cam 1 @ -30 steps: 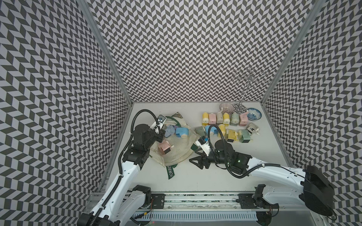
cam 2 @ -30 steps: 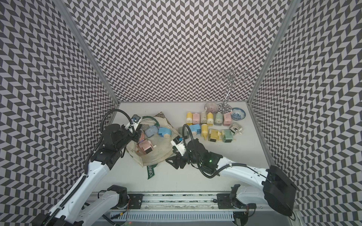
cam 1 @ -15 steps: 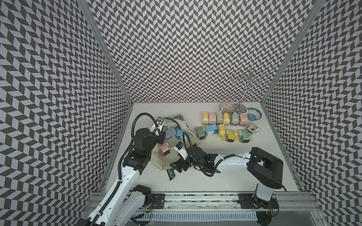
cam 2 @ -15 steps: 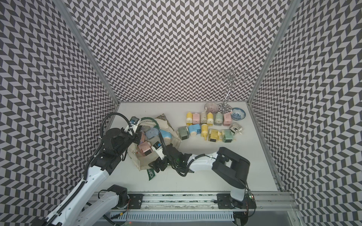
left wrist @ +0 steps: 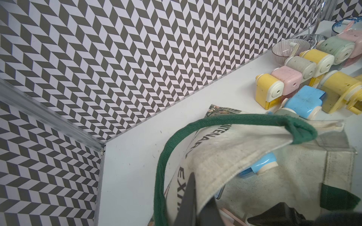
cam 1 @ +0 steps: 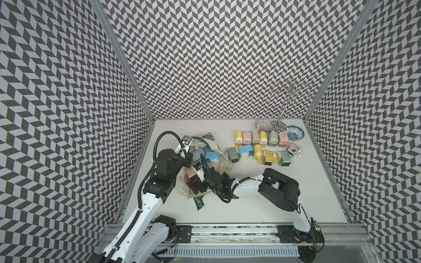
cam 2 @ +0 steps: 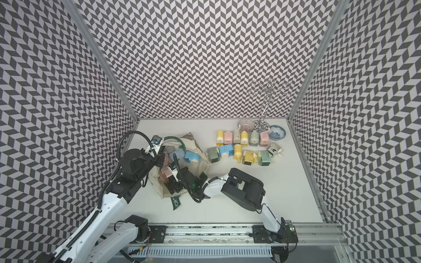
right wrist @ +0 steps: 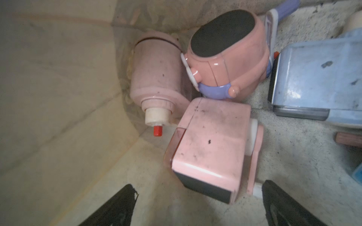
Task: Take out the pencil sharpeners from the tote bags
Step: Pick up the pencil sharpener from the canvas bag.
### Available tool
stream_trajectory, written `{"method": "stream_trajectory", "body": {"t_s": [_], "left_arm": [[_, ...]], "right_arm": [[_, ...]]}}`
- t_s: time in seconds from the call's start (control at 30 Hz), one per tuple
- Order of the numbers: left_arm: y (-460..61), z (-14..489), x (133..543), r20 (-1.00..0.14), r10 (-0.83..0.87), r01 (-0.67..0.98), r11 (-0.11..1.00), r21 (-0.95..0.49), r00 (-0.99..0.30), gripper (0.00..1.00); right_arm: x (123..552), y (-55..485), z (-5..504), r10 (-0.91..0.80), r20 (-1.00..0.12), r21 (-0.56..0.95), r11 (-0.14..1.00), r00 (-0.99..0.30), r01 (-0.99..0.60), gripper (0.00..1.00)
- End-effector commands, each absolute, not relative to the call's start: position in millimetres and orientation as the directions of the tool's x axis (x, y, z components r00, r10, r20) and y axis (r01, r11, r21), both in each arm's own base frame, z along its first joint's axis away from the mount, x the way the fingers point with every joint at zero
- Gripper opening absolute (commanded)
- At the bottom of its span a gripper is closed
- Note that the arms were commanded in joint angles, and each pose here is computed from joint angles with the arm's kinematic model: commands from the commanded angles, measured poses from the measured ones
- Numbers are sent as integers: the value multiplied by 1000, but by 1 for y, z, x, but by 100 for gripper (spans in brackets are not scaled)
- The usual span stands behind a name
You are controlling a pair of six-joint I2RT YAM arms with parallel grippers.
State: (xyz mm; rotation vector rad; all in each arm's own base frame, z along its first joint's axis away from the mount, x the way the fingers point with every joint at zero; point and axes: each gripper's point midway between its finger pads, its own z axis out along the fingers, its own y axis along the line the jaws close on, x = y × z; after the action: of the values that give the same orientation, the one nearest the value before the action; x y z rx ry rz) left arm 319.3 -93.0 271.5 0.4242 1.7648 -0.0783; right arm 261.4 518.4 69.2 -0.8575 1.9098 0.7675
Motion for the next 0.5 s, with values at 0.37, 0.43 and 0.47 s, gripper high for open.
{"method": "stream_trajectory", "body": {"t_s": [0.37, 0.43, 0.47], "left_arm": [[-95, 293, 319, -970, 220, 314, 933, 178, -102, 0], [-94, 293, 319, -970, 220, 314, 933, 178, -102, 0], [-95, 293, 319, -970, 221, 316, 932, 178, -103, 0]], "right_arm": [[312, 558, 64, -195, -926, 111, 679, -324, -726, 82], [311, 557, 66, -196, -926, 109, 680, -323, -725, 76], [311, 555, 67, -198, -925, 108, 680, -323, -725, 73]]}}
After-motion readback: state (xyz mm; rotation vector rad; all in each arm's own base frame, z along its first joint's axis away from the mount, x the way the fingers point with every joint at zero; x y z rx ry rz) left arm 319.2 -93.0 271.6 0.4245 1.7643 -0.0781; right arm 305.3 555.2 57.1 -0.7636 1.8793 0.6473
